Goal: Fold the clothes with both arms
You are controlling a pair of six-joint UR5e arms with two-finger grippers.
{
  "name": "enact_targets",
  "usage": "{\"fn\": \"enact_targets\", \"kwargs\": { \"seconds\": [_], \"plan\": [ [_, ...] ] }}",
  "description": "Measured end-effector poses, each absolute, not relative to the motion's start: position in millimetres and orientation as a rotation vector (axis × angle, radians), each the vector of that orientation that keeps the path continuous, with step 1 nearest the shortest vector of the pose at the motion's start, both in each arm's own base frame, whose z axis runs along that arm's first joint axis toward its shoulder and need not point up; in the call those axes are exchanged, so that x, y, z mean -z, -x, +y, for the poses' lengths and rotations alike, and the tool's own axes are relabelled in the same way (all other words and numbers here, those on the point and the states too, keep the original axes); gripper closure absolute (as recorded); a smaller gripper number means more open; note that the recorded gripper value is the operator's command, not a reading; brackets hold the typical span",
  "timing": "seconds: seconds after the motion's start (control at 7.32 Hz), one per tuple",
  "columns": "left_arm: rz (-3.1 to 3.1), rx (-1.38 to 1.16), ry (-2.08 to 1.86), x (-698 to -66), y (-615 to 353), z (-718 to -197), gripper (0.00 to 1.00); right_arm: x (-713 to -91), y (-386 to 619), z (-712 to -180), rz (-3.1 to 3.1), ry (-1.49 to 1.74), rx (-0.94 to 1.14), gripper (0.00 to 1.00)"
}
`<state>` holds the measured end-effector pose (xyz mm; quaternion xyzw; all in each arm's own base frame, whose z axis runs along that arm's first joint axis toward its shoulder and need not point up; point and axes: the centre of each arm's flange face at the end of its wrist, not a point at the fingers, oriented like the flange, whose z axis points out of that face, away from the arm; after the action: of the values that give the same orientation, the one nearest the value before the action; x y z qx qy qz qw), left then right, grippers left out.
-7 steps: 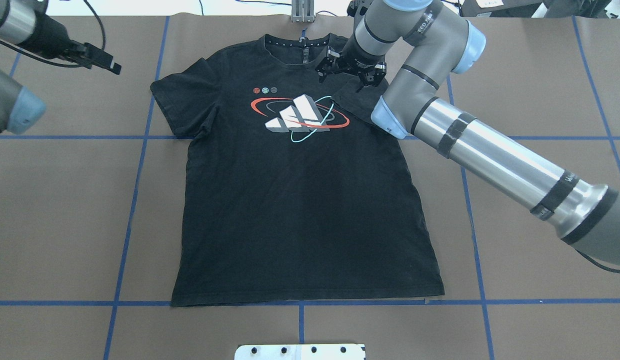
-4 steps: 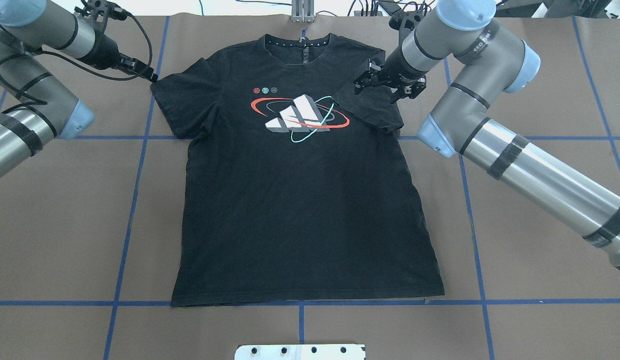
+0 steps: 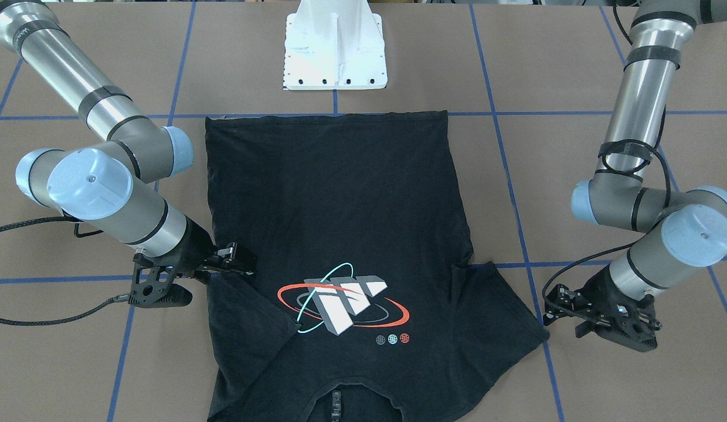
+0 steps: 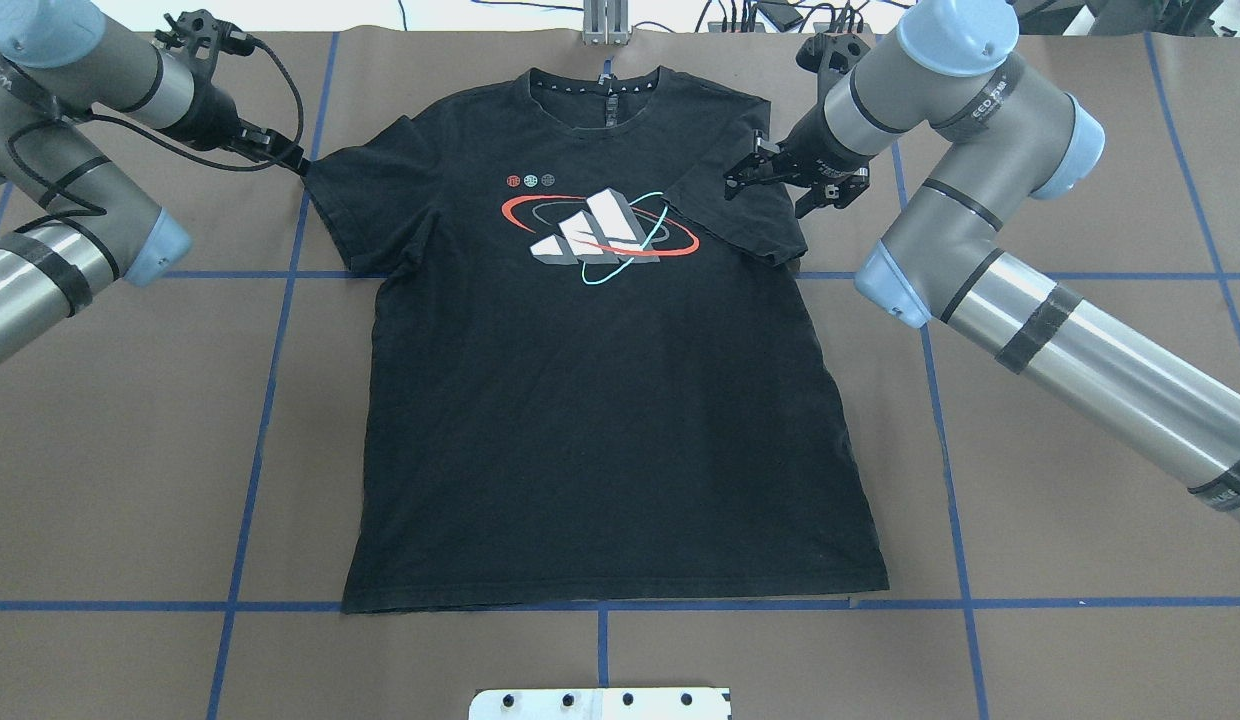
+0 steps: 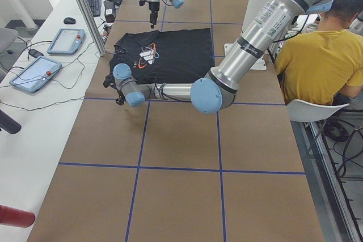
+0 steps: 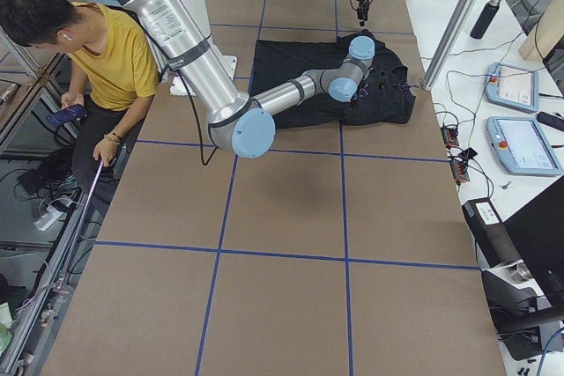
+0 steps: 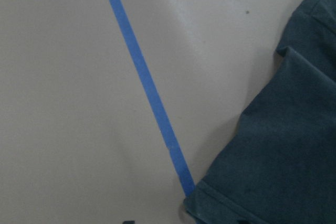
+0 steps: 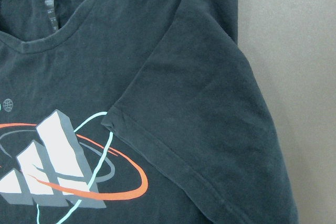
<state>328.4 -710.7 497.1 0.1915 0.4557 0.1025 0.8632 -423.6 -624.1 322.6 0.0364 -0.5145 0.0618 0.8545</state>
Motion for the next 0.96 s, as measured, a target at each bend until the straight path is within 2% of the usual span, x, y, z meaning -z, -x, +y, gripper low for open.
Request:
{"fn": "enact_targets", "kwargs": {
  "seconds": [0.96],
  "plan": [
    [0.978, -0.178, -0.388, -497, -347, -725, 0.47, -329, 432, -618, -1.075, -0.074, -0.123, 0.01]
  ]
}}
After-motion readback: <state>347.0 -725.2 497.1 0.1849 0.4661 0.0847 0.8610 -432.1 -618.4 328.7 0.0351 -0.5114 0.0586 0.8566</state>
